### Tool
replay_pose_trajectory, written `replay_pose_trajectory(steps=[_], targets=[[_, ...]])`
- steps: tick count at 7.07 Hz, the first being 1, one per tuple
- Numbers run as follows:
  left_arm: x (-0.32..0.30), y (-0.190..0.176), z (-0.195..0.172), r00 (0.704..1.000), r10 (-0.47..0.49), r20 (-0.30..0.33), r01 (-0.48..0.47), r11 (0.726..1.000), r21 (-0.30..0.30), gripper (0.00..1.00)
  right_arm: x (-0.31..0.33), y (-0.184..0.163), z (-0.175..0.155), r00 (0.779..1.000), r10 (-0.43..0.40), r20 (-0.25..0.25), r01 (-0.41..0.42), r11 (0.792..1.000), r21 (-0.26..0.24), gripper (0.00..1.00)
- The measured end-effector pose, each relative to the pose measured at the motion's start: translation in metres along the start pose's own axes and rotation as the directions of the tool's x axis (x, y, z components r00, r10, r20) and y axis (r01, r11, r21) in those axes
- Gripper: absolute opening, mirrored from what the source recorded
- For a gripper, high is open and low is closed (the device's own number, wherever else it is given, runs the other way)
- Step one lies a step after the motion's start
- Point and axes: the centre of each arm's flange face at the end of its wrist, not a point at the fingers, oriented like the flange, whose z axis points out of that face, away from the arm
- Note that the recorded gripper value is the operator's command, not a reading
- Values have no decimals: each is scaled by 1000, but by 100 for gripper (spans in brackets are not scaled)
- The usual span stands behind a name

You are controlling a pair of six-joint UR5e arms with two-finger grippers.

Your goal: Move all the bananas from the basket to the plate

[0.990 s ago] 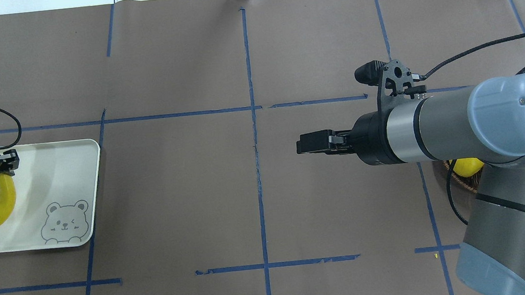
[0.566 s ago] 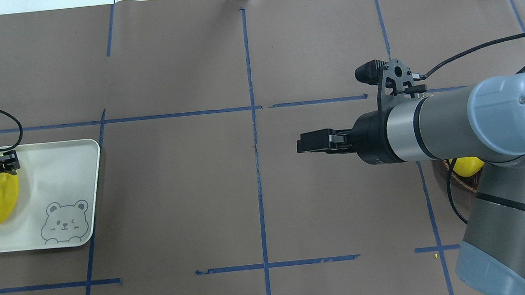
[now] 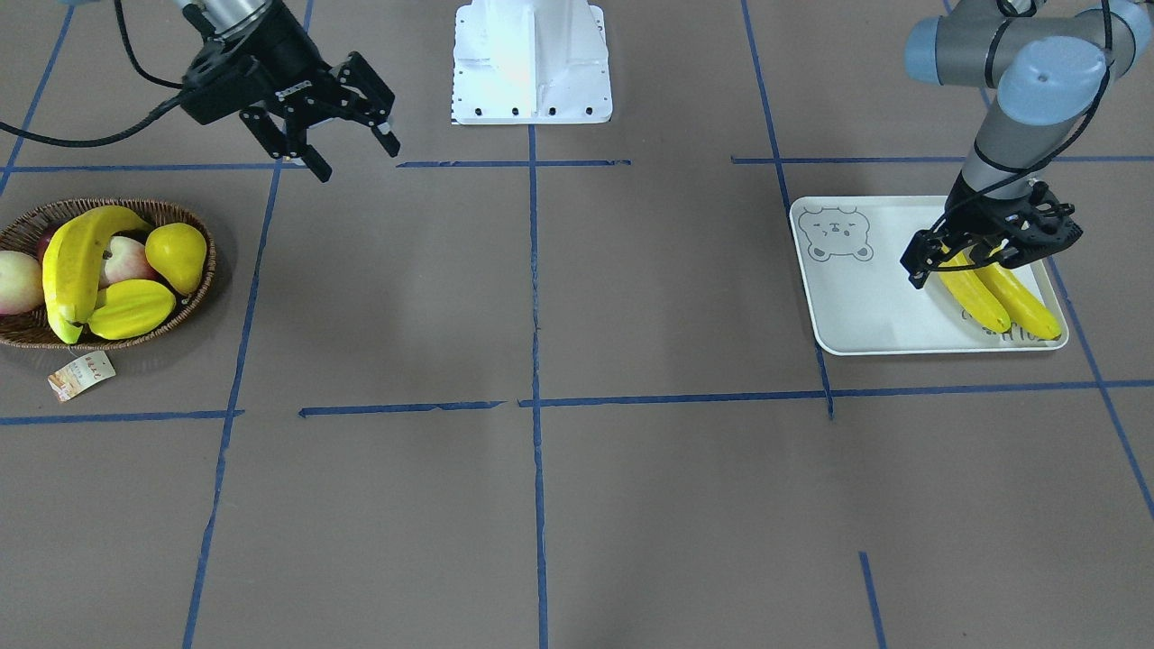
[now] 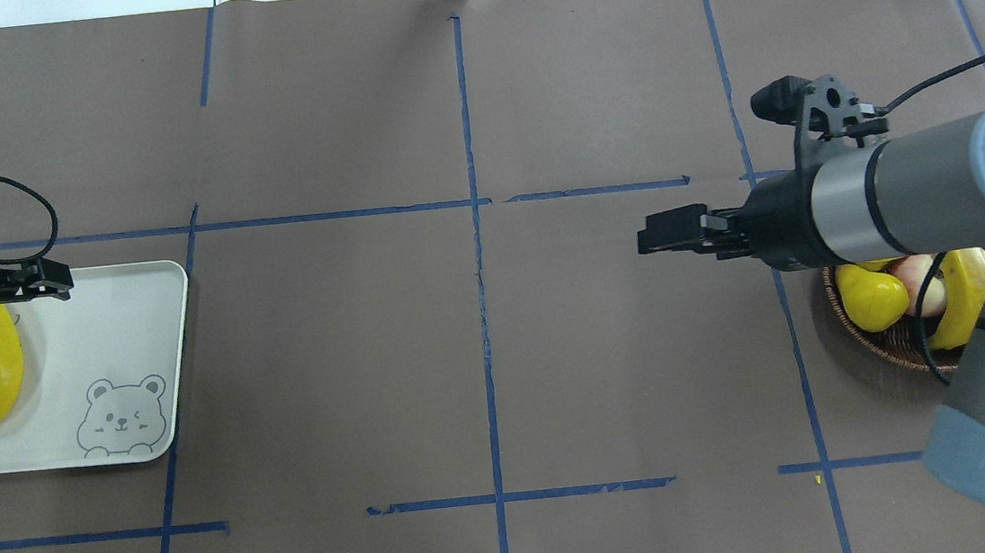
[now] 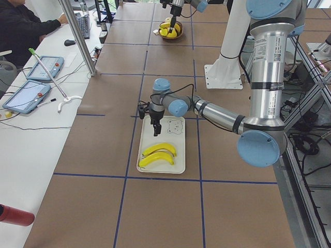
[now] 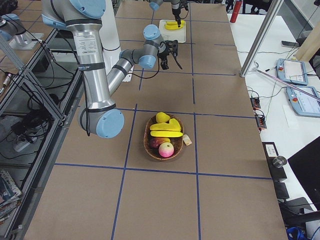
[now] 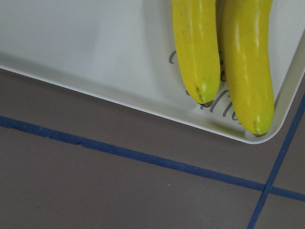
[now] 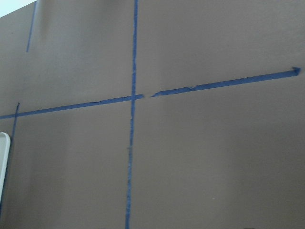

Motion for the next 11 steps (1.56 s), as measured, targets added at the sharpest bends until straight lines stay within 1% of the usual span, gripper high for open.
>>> replay_pose_trajectory(steps=[1,2,3,4,5,6,8,10,11], targets=[[20,6,-23,998,7,-66,-8,1000,-22,100,35,-4,-8,999,2,-55,-3,1000,-9,100],[47,11,-47,990,-15,-139,9,999,-44,100,69,-4,-13,994,-1,-111,-1,1000,-18,100],[83,14,-71,975,-70,-212,56,996,-71,100,102,0,-19,987,4,-162,-8,1000,-29,100],[117,21,-88,958,-119,-263,95,990,-100,100,135,4,-27,980,-10,-198,3,999,-38,100],[143,30,-98,944,-152,-293,119,985,-126,100,171,5,-33,974,-54,-218,44,998,-48,100],[159,37,-106,934,-174,-312,135,981,-142,100,213,0,-36,971,-87,-223,74,995,-63,100],[176,49,-113,925,-184,-331,137,977,-162,100,290,-7,-26,973,-97,-211,83,994,-78,100],[189,61,-116,923,-172,-345,117,978,-175,100,319,-6,-23,971,-84,-224,67,994,-82,100],[191,63,-116,922,-170,-348,113,978,-177,100,328,-4,-23,969,-76,-236,56,995,-87,92]])
